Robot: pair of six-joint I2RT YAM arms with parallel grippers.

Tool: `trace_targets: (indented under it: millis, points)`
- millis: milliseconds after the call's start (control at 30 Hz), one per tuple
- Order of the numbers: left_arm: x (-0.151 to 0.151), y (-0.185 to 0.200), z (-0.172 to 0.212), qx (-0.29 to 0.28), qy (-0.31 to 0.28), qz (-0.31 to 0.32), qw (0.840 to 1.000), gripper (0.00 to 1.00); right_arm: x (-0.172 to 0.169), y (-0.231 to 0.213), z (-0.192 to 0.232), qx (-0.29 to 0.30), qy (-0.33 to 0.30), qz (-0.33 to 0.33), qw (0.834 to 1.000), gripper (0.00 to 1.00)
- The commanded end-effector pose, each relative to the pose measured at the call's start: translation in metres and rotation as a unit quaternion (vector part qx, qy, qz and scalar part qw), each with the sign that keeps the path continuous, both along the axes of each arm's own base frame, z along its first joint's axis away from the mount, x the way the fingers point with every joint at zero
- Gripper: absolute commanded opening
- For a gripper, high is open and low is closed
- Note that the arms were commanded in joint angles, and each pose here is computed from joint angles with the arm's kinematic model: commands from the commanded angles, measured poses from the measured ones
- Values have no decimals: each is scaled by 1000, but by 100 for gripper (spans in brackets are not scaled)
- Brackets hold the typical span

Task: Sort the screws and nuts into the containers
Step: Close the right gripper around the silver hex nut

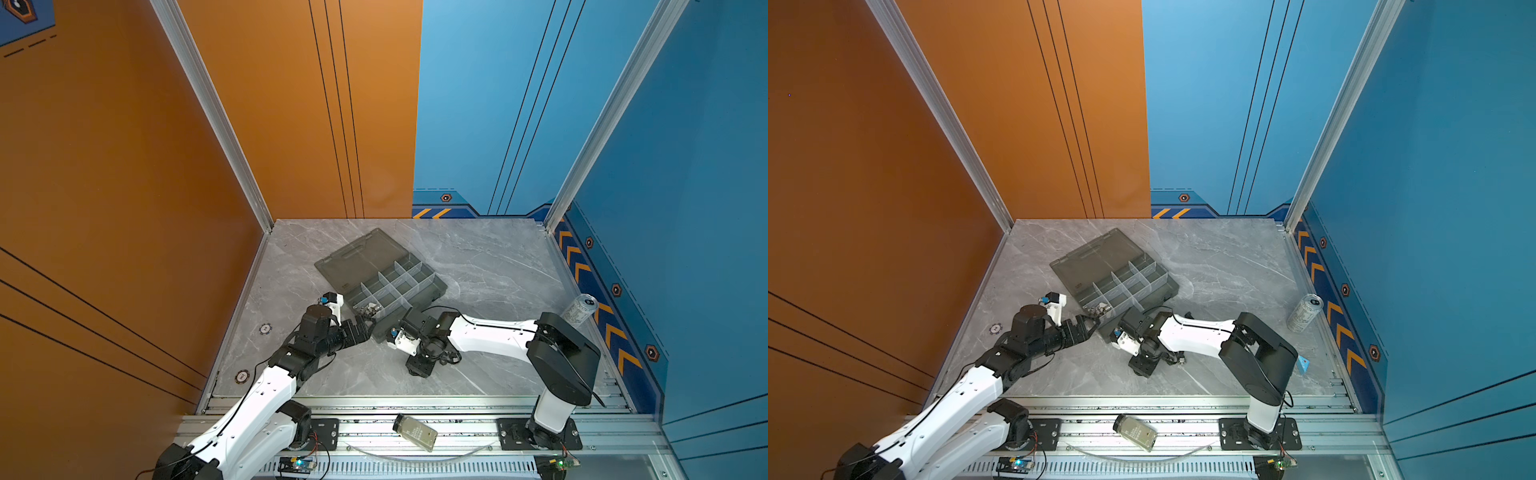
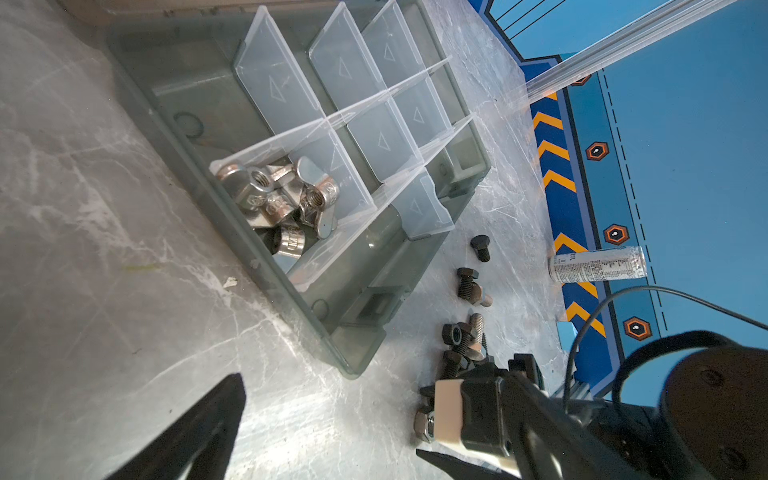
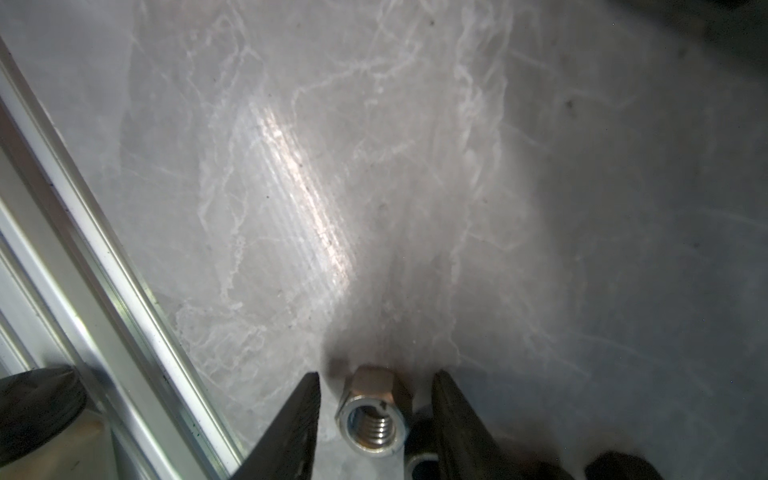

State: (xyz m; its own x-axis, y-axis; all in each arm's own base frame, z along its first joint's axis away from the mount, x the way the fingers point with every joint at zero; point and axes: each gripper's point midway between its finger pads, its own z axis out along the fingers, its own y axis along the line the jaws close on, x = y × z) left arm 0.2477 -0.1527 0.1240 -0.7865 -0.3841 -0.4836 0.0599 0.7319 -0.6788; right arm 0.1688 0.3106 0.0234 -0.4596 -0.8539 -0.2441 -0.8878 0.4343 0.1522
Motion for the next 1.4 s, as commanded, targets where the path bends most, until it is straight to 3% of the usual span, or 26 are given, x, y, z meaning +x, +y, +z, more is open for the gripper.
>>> trace_targets:
  millis: [0, 767, 1267, 1367]
  points:
    - [3, -4, 10, -9, -14, -4, 1000, 98, -8, -15, -8, -48, 11, 1, 999, 47]
    - [2, -5, 10, -9, -14, -6, 1000, 98, -20, -22, -14, -97, 9, 23, 995, 42]
    - [0, -3, 9, -7, -14, -6, 1000, 98, -20, -21, -14, -99, 9, 24, 995, 29]
    - [0, -3, 9, -8, -14, -5, 1000, 98, -16, -19, -13, -95, 2, 18, 995, 22]
